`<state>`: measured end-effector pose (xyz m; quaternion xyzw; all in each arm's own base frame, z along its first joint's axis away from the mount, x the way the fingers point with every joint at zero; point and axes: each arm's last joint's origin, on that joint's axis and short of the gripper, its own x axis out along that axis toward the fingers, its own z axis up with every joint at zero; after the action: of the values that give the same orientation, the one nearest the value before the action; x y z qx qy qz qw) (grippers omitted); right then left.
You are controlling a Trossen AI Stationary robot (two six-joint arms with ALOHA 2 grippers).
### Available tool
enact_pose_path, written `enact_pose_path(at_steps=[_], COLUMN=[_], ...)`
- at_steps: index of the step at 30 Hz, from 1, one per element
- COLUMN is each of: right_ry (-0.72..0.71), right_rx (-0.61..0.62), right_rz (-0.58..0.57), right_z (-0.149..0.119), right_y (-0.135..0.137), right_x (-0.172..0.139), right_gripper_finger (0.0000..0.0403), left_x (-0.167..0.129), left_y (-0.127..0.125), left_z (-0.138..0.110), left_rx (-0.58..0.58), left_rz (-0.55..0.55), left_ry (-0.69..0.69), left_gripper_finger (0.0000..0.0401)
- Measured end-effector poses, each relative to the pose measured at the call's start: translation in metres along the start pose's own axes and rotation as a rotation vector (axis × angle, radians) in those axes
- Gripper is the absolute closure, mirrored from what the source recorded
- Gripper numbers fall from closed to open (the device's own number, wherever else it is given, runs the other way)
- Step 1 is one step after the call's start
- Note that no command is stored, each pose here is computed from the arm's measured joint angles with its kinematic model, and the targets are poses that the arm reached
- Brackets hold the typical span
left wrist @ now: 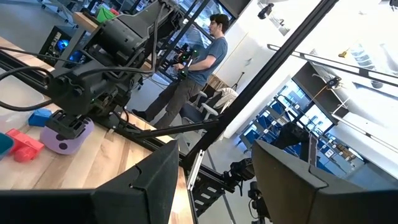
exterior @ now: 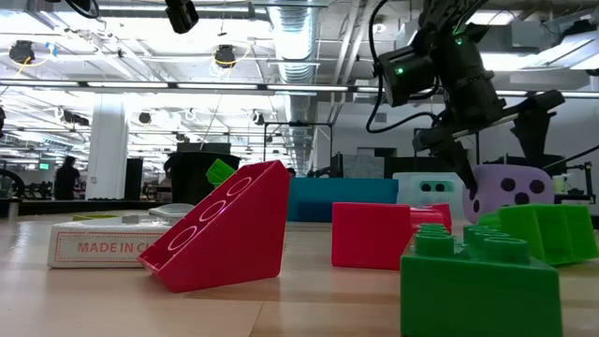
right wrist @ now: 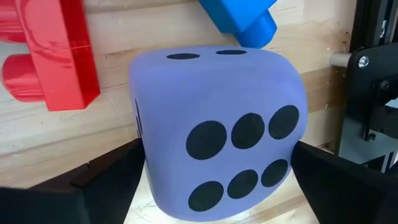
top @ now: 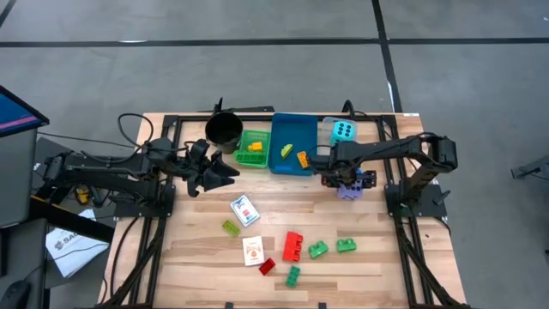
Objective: Pick & Place Toys
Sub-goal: Put the purple dice into the white transparent bin
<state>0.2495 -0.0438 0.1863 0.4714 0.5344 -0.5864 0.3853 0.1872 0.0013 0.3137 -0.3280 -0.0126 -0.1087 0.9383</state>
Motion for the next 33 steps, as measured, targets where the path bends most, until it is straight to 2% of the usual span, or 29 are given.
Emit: enact_pose_path(at_steps=[18,22,27,33], right_ry=[0.013,0.015,0.009,-0.005], right_rx=[-0.022,-0.014,-0.013,-0.016], right_rz=[-0.01,-0.006,-0.009,-0.011], right_z=[0.006,0.008,0.008,0.009], right_y=[-0.005,-0.005,-0.004,-0.002], right_x=[0.014,0.014,0.013,0.005], right_gripper_finger=[0.0024,0.0047,0.0104,0.011], left_x=[0.0,0.0,0.0,0.0], left_y=[0.0,0.0,0.0,0.0], left_z=[0.0,0.0,0.0,0.0], left_rx=[-0.002,-0.002,-0.002,-0.003], left_rz=[0.0,0.0,0.0,0.0], left_ry=[0.0,0.0,0.0,-0.001], left_gripper_finger=[0.0204,0.0204,0.0204,0.0204])
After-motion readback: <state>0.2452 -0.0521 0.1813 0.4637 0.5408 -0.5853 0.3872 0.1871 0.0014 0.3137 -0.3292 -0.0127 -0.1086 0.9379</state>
